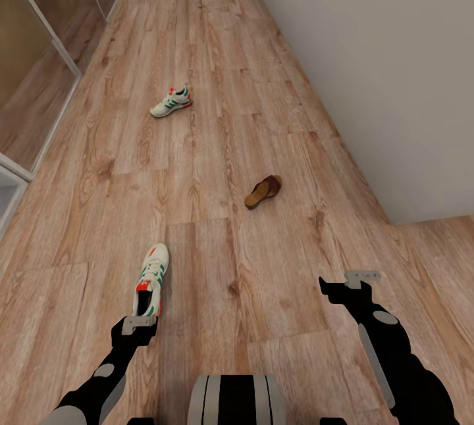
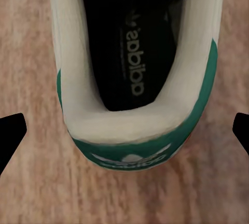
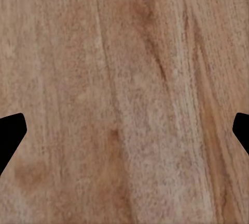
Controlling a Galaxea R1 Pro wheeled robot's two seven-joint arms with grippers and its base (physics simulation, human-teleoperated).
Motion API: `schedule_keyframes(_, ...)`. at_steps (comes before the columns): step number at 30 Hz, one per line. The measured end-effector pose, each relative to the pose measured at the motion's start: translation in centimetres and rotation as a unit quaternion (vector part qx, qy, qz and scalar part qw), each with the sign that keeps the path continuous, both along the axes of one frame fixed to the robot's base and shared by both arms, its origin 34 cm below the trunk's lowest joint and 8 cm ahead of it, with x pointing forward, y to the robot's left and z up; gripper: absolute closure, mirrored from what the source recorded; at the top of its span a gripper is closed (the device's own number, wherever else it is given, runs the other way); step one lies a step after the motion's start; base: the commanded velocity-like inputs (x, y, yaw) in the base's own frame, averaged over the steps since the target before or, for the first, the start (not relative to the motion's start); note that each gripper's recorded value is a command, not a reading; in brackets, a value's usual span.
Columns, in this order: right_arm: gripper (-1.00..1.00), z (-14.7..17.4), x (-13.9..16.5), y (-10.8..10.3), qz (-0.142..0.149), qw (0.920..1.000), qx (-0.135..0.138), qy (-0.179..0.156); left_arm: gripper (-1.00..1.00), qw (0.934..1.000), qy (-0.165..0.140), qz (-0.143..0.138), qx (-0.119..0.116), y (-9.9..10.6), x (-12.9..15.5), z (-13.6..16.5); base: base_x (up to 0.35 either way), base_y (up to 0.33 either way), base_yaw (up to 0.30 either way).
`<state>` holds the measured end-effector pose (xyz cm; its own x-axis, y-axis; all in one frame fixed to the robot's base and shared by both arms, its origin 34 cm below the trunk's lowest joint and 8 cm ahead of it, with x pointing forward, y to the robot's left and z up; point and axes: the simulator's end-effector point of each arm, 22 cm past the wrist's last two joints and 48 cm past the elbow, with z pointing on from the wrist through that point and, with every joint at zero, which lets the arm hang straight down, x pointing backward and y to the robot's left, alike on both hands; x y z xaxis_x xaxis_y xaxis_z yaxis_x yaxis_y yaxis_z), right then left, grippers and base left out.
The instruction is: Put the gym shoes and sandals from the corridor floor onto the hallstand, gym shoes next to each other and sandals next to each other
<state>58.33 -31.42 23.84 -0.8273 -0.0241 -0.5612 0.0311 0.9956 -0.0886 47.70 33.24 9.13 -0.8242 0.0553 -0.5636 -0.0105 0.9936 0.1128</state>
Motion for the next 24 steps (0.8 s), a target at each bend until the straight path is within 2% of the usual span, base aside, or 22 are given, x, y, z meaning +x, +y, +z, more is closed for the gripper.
schedule_keyframes(24,-1.0,0.06,0.05,0.0,0.0,1.0,0.0,-0.001,-1.0,1.0,0.0,0.0,0.0,0.0,-0.02,0.01,0.029,0.0,0.0)
